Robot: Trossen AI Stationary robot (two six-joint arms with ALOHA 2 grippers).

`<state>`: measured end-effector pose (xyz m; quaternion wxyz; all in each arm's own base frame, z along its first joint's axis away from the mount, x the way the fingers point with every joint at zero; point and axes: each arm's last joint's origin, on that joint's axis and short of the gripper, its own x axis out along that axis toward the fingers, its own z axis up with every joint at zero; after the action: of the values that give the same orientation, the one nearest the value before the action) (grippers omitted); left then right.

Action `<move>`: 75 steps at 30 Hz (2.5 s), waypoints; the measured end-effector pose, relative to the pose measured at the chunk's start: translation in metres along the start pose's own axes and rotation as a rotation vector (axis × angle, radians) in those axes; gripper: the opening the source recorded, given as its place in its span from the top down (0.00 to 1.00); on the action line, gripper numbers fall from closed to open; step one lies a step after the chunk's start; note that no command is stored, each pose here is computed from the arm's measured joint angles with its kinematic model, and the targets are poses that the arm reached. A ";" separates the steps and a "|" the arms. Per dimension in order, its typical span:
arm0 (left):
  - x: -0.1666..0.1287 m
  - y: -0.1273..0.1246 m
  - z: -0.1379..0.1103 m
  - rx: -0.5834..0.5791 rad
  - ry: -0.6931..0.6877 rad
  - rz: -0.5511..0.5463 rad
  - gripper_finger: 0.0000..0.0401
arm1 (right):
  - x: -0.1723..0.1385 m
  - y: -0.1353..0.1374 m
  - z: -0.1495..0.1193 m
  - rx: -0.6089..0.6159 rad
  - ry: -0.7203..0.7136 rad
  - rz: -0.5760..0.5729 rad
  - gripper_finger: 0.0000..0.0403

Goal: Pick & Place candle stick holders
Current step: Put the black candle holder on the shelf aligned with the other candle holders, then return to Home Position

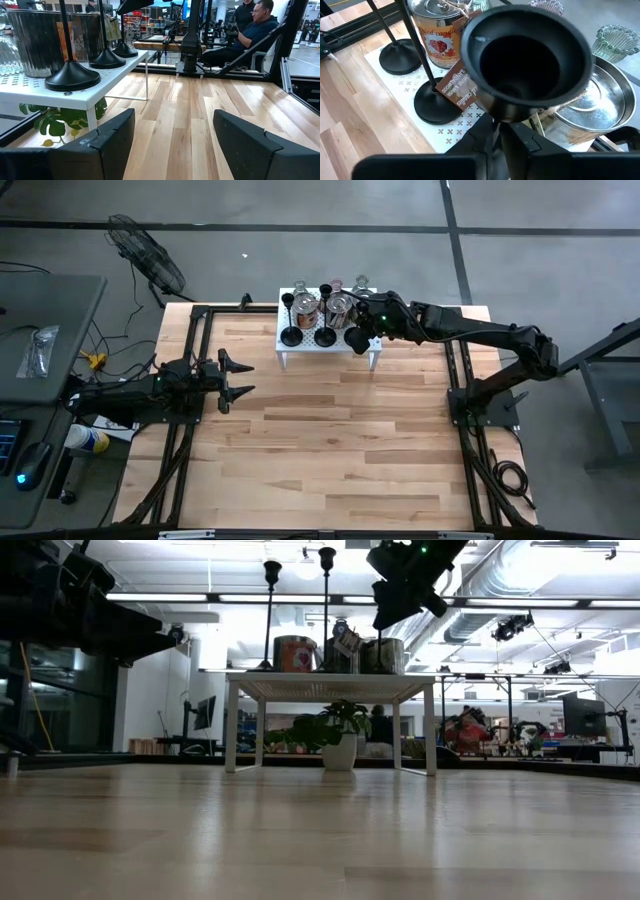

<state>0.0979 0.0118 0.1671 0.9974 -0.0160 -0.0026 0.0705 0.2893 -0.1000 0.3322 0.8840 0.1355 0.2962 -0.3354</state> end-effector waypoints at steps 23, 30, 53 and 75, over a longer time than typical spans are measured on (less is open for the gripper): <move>0.000 0.000 0.000 0.000 0.000 0.001 0.34 | -0.025 0.000 -0.019 -0.083 0.052 0.029 0.51; 0.000 0.000 0.000 0.000 0.000 0.002 0.34 | -0.041 -0.001 -0.066 -0.147 -0.029 0.117 0.49; 0.000 0.000 0.000 0.000 0.000 0.003 0.34 | -0.034 -0.027 -0.223 -0.037 -0.237 0.782 0.49; 0.000 0.000 0.000 0.000 -0.001 0.003 0.34 | -0.045 -0.029 -0.250 -0.052 -0.371 1.018 0.49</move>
<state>0.0979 0.0119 0.1672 0.9973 -0.0159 -0.0029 0.0720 0.1347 0.0117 0.1622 0.9752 0.1786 0.0404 0.1243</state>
